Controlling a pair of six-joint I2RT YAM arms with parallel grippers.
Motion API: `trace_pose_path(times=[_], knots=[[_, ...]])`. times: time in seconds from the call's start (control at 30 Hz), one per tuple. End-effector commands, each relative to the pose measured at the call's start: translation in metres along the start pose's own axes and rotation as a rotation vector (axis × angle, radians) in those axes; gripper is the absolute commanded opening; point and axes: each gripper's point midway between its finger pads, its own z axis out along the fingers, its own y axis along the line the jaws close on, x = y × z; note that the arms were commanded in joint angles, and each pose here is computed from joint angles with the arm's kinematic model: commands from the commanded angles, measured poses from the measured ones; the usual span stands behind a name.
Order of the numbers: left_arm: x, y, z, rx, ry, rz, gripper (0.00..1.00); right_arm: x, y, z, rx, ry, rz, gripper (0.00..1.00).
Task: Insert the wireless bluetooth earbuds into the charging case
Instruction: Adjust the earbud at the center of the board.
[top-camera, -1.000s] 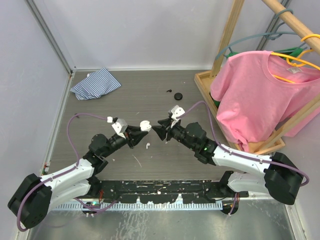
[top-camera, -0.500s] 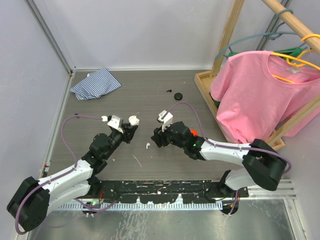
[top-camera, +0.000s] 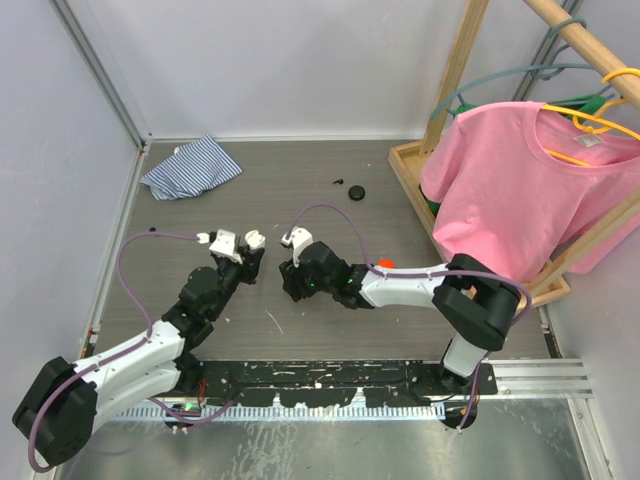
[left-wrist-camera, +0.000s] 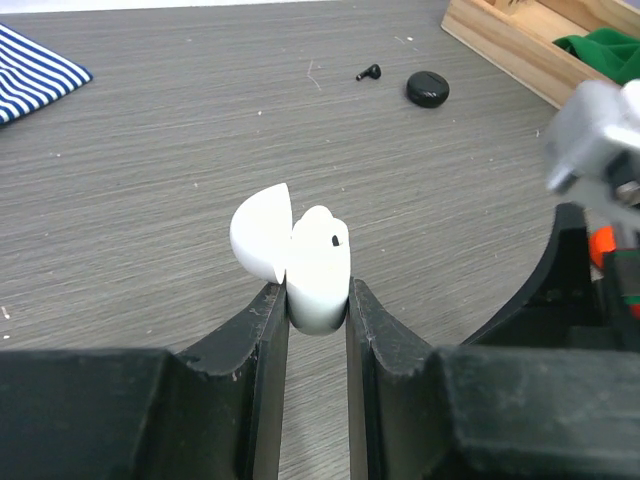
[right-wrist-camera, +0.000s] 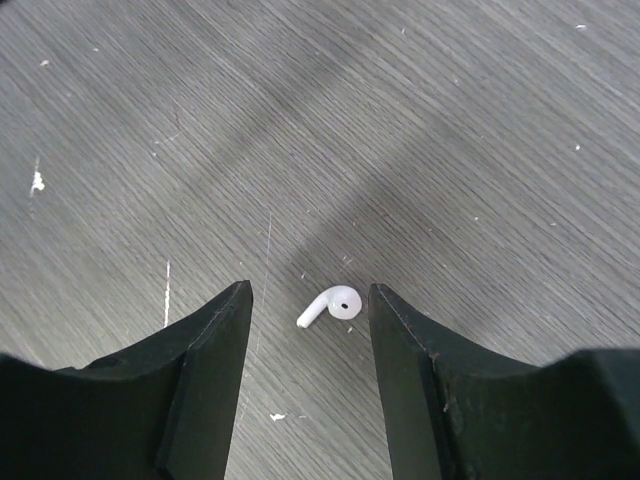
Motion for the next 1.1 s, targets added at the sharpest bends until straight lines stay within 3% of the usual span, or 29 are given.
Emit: trace_pose_path(times=[0.0,0.43,1.07], knots=[[-0.032,0.003,0.001,-0.032,-0.097,-0.019,0.00,-0.010,-0.001,0.011,0.064,0.010,0.008,0.56],[-0.031,0.001,0.002,-0.021,-0.092,-0.022,0.00,0.013,-0.003,0.026,0.145,0.130,-0.042,0.55],[-0.032,-0.002,0.002,-0.004,-0.094,-0.026,0.00,0.029,-0.034,-0.004,0.250,0.199,-0.108,0.46]])
